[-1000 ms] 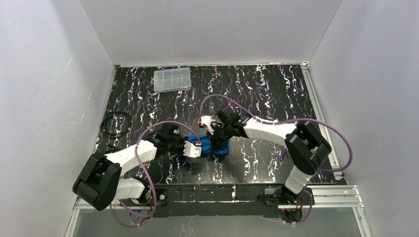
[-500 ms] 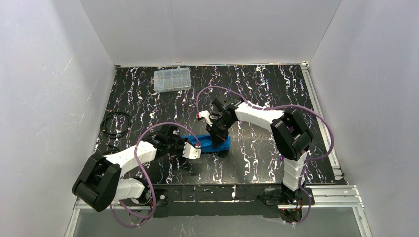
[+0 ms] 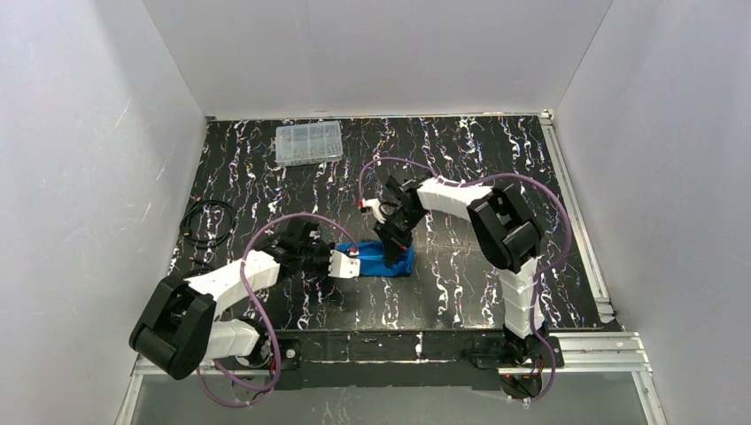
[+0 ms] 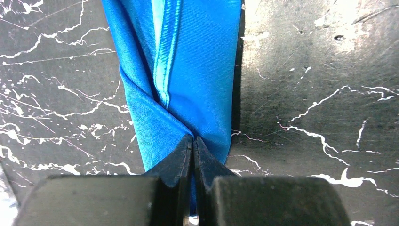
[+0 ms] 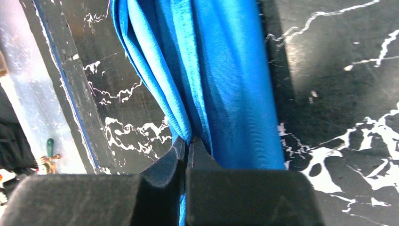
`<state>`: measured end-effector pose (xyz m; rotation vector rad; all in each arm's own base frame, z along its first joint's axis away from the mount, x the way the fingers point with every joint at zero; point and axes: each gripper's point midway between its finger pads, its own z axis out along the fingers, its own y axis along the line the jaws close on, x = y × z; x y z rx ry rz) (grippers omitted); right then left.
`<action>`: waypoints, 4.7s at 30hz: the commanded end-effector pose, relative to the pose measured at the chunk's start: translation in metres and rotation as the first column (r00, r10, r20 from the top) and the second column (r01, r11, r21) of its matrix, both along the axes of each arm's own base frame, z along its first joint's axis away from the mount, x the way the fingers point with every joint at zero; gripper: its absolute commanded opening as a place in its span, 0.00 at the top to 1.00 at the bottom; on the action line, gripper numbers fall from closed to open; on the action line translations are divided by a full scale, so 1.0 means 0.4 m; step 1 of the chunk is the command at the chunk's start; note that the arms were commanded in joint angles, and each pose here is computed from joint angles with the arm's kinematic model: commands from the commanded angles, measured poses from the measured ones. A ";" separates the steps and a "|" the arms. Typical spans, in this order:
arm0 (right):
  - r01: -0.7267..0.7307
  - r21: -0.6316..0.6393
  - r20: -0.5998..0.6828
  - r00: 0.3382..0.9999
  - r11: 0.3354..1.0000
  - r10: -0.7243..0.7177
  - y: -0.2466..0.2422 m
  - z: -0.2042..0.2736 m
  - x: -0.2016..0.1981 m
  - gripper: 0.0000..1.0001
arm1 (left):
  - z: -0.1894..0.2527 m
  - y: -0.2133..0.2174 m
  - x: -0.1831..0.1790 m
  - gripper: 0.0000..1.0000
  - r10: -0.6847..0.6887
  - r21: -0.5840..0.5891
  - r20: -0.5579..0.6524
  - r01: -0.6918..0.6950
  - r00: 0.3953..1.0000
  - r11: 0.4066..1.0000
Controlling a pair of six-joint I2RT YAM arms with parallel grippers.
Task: Fold the napkin into a case and place the utensils inside
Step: Fold the 2/3-rectangle-folded napkin at the center of the board.
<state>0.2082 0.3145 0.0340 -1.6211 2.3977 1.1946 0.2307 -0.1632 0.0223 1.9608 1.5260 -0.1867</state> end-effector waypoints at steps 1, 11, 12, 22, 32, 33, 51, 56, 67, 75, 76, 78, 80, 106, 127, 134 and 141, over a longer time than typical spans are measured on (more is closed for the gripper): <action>0.046 0.067 -0.090 0.995 0.997 -0.040 0.017 0.028 0.028 0.99 | 0.012 -0.006 -0.035 1.00 0.021 -0.045 -0.091 -0.025 0.996 0.999; 0.070 0.056 -0.189 0.980 0.996 -0.059 0.014 0.001 0.021 0.99 | 0.046 -0.018 -0.021 1.00 0.033 -0.080 -0.103 -0.041 0.994 0.996; 0.071 0.051 -0.196 0.979 0.996 -0.060 0.012 -0.003 0.019 0.99 | 0.048 -0.018 -0.025 0.96 0.031 -0.080 -0.111 -0.040 0.993 0.996; 0.071 0.048 -0.229 0.972 0.996 -0.058 0.008 -0.013 0.004 0.99 | 0.158 -0.059 -0.054 0.58 -0.020 -0.171 -0.169 -0.010 0.985 0.985; 0.076 0.058 -0.239 0.969 0.995 -0.060 0.009 -0.010 -0.001 0.99 | 0.185 -0.125 -0.071 0.46 -0.135 -0.263 -0.217 0.075 0.967 0.962; 0.076 0.060 -0.239 0.969 0.995 -0.060 0.010 -0.008 -0.001 0.99 | 0.171 -0.130 -0.053 0.43 -0.123 -0.248 -0.212 0.069 0.970 0.966; 0.090 0.126 -0.242 0.969 0.988 -0.057 0.021 0.026 -0.014 0.99 | 0.072 -0.153 0.047 0.24 -0.024 -0.154 -0.288 -0.022 0.957 0.988; 0.096 0.142 -0.231 0.971 0.985 -0.061 0.027 0.046 -0.007 0.99 | 0.059 -0.155 0.039 0.31 -0.044 -0.143 -0.335 -0.004 0.941 0.990; 0.103 0.181 -0.237 0.970 0.978 -0.059 0.034 0.074 -0.015 0.99 | 0.035 -0.145 0.058 0.50 -0.025 -0.109 -0.348 -0.014 0.937 0.994; 0.106 0.215 -0.212 0.975 0.971 -0.060 0.052 0.120 0.006 0.99 | 0.037 -0.144 0.042 0.61 -0.061 -0.113 -0.354 0.022 0.933 0.993; 0.109 0.213 -0.209 0.976 0.971 -0.064 0.055 0.120 0.011 0.99 | 0.039 -0.143 0.041 0.61 -0.065 -0.113 -0.352 0.026 0.934 0.993; 0.111 0.212 -0.211 0.975 0.971 -0.065 0.061 0.121 0.019 0.99 | 0.043 -0.142 0.038 0.61 -0.076 -0.114 -0.349 0.039 0.934 0.993; 0.113 0.212 -0.217 0.974 0.971 -0.066 0.066 0.117 0.024 0.99 | 0.048 -0.144 0.037 0.61 -0.082 -0.118 -0.347 0.044 0.934 0.992; 0.213 0.276 -0.193 0.968 0.937 -0.163 0.051 0.155 0.080 0.78 | 0.030 -0.120 0.022 0.98 -0.117 -0.075 -0.313 0.098 0.942 0.992; 0.209 0.156 -0.287 0.945 0.965 -0.159 0.037 0.042 0.048 0.99 | 0.151 -0.195 0.055 0.46 0.029 -0.168 -0.467 -0.121 0.884 0.978; 0.209 0.177 -0.298 0.943 0.962 -0.150 0.042 0.046 0.040 0.99 | 0.096 -0.178 0.054 0.19 0.090 -0.123 -0.474 -0.167 0.876 0.978; 0.202 0.188 -0.299 0.944 0.961 -0.139 0.053 0.050 0.035 0.99 | 0.092 -0.218 0.038 0.14 0.054 -0.142 -0.521 -0.148 0.852 0.979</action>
